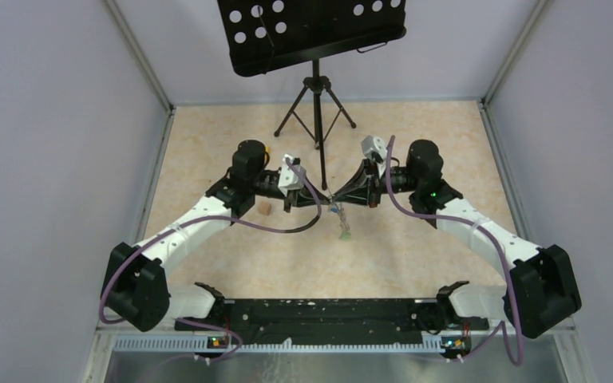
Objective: Put the keys on the keyring
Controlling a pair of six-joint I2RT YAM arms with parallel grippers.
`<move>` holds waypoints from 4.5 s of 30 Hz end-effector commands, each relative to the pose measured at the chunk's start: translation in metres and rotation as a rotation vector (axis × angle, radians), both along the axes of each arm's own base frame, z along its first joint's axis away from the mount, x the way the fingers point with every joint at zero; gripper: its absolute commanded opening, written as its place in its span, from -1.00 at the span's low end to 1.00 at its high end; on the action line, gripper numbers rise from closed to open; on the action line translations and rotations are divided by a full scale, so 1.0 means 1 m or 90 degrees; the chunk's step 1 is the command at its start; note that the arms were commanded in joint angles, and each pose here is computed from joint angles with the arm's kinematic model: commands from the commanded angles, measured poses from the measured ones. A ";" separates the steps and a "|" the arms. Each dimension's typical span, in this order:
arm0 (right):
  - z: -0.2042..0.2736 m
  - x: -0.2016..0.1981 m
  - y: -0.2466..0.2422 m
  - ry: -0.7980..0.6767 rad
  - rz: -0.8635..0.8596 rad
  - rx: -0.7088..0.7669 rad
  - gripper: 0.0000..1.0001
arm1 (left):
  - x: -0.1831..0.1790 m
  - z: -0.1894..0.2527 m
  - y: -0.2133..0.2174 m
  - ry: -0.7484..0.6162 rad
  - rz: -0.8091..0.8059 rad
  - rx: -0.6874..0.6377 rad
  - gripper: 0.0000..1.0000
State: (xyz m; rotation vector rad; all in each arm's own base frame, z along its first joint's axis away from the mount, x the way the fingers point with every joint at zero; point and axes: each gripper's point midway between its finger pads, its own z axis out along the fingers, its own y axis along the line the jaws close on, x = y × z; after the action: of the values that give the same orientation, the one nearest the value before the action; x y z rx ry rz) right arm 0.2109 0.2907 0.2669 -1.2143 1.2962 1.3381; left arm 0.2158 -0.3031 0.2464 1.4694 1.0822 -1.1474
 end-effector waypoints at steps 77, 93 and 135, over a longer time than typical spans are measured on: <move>-0.020 0.034 -0.010 -0.098 -0.099 -0.066 -0.97 | 0.019 0.006 -0.011 -0.024 0.093 0.074 -1.00; -0.012 0.025 -0.014 -0.131 -0.085 -0.071 -0.28 | 0.023 -0.002 0.004 -0.020 0.151 0.201 -1.00; -0.018 0.004 0.013 -0.083 -0.003 -0.048 -0.64 | -0.003 -0.013 -0.011 0.042 0.123 0.266 -1.00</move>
State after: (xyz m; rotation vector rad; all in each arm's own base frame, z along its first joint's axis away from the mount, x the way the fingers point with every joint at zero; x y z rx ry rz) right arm 0.2127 0.2958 0.2250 -1.3090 1.3582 1.2156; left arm 0.2146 -0.3069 0.2191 1.6138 1.5924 -0.8427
